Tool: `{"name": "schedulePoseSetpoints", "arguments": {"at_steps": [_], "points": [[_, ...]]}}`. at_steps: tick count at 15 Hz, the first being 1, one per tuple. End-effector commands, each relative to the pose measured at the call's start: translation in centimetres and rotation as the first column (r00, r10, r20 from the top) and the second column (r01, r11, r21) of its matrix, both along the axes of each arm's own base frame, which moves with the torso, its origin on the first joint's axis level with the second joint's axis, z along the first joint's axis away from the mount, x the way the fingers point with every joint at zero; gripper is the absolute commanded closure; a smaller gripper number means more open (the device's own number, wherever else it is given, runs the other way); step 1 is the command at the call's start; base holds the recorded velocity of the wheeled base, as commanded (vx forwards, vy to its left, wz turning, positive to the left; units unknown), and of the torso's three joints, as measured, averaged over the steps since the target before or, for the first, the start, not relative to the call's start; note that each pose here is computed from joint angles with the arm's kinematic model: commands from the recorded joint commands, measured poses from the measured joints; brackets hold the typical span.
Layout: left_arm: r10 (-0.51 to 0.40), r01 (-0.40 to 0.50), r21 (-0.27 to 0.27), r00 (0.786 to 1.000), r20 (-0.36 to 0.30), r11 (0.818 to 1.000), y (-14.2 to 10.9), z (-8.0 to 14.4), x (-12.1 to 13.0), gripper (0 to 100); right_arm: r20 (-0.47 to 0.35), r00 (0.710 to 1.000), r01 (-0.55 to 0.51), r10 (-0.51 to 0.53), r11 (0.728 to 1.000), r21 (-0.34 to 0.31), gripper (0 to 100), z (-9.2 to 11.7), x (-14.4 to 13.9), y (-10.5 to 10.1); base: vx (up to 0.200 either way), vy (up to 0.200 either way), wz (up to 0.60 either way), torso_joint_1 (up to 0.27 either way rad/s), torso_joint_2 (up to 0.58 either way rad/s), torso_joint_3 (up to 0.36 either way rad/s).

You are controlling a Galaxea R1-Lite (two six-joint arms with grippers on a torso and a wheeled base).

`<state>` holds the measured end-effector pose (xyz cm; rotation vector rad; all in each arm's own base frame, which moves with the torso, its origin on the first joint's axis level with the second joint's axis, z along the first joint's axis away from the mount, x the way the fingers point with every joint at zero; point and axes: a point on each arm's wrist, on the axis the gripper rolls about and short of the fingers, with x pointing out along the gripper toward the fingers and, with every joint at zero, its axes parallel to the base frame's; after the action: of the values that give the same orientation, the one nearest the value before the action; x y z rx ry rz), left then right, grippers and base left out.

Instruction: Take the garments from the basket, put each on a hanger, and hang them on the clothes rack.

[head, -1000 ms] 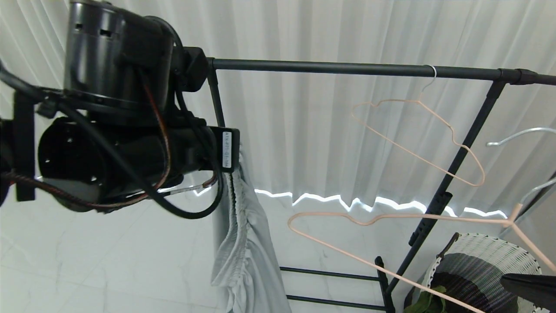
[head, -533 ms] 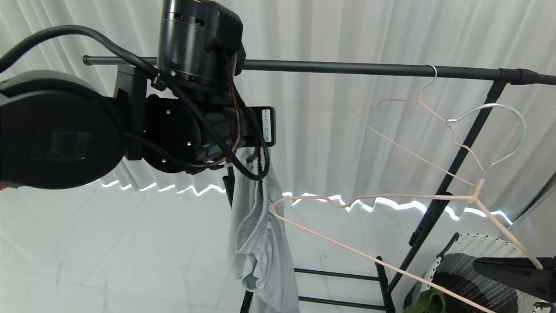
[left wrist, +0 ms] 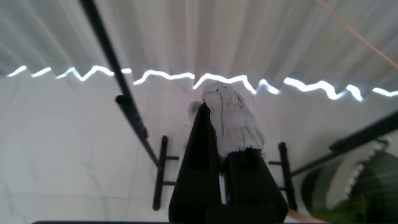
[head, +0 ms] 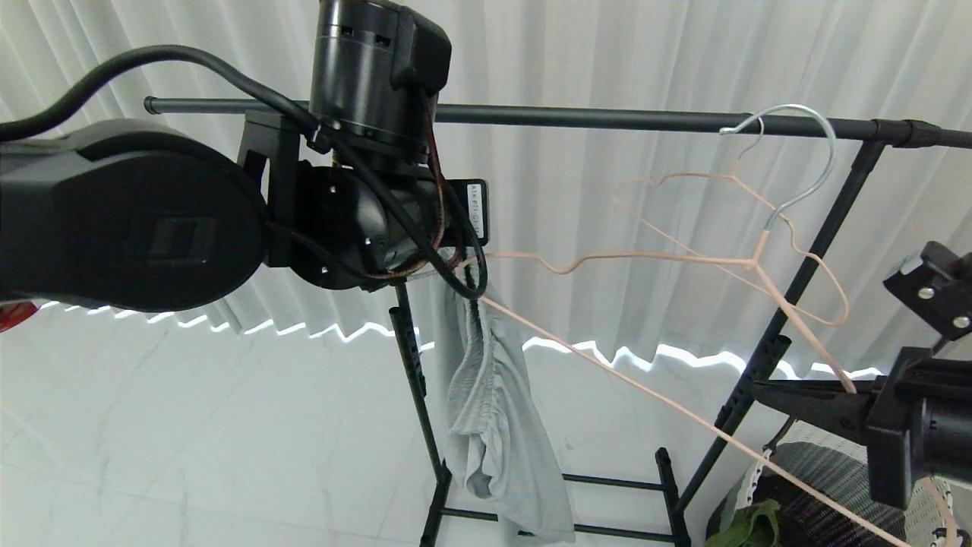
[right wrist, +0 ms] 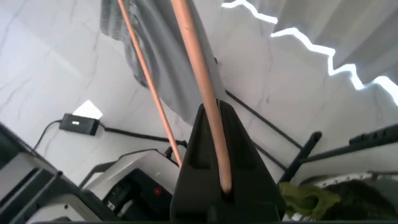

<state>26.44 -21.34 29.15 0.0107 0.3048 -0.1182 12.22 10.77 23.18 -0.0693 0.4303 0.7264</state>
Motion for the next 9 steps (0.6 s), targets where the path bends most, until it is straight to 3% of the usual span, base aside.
{"name": "schedulePoseSetpoints", "arguments": {"at_steps": [1,4,6,9], "points": [[0.030,-0.030,0.010,1.000,-0.001,1.000,0.47,-0.11,0.50,100,-0.042,0.999,0.013,-0.014,1.000,-0.023,100,-1.01,-0.27,2.66,0.000,0.000,0.00,0.000,0.00,0.000],[0.049,-0.050,0.066,0.999,0.016,0.997,1.12,0.19,0.68,100,-0.041,0.997,0.057,-0.058,0.998,-0.025,100,-1.13,-0.65,3.14,0.000,0.000,0.00,0.000,0.00,0.000],[0.047,-0.049,0.069,0.999,0.019,0.996,1.06,0.25,0.52,100,-0.038,0.997,0.071,-0.072,0.997,-0.033,100,-1.20,-0.49,3.30,0.000,0.000,0.00,0.000,0.00,0.000],[0.046,-0.044,0.108,0.999,-0.016,0.993,1.36,-0.01,0.15,100,-0.018,0.990,0.137,-0.138,0.989,-0.057,100,-1.50,-0.03,3.61,0.000,0.000,0.00,0.000,0.00,0.000]]}}
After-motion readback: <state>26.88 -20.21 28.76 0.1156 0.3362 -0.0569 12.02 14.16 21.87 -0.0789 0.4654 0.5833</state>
